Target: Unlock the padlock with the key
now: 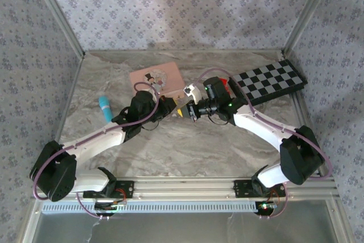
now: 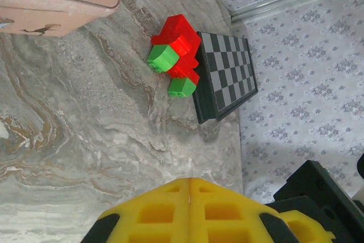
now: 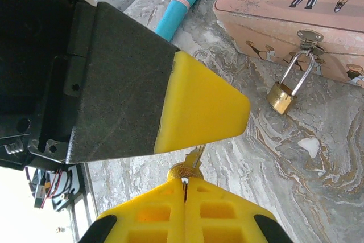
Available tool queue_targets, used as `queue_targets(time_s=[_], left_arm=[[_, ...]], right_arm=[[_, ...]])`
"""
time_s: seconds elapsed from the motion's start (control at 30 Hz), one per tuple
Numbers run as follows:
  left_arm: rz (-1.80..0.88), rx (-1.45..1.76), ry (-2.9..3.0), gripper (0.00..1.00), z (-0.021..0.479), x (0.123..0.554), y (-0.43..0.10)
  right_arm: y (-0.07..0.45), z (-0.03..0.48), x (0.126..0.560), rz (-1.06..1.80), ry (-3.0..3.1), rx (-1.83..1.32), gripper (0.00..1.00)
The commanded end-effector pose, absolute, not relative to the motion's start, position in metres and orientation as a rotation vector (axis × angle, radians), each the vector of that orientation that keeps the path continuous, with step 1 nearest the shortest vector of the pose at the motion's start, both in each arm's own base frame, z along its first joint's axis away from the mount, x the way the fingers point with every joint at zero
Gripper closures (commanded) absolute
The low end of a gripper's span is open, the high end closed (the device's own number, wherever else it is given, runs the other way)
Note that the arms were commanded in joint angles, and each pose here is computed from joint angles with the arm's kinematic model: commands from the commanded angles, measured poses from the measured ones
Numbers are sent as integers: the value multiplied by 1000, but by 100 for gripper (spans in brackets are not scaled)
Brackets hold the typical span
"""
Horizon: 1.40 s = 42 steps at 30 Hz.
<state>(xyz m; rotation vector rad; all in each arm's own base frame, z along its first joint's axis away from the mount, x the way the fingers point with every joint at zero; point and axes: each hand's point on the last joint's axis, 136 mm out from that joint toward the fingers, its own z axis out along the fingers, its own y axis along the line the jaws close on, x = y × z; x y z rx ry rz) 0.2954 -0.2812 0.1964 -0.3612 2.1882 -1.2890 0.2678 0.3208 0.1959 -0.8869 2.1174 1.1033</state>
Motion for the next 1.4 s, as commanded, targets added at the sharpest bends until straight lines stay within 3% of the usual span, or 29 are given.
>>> queue_targets(time_s=[0.0, 0.1, 0.2, 0.33, 0.77, 0.93, 1.13, 1.2, 1.37], left_arm=[[-1286, -306, 2126, 100, 215, 298, -283], [-1228, -206, 2062, 100, 227, 301, -278], [-1207, -105, 1988, 100, 241, 302, -277], [-1273, 23, 1899, 100, 260, 299, -286], [-1444, 173, 1763, 100, 285, 287, -306], [-1454, 146, 1770, 100, 282, 288, -305], [-1446, 123, 1785, 100, 280, 290, -304], [-1449, 117, 1788, 100, 280, 291, -305], [-1449, 84, 1781, 100, 281, 291, -301]], right_arm=[[321, 217, 273, 1111, 2057, -863, 86], [309, 226, 277, 1160, 2043, -766, 62], [298, 240, 281, 1270, 1985, -653, 53], [292, 249, 280, 1345, 1929, -565, 51], [304, 253, 282, 1546, 1831, -499, 54], [305, 252, 281, 1554, 1825, -504, 73], [307, 252, 281, 1572, 1823, -505, 83], [308, 253, 280, 1580, 1820, -510, 83], [311, 249, 280, 1587, 1828, -510, 71]])
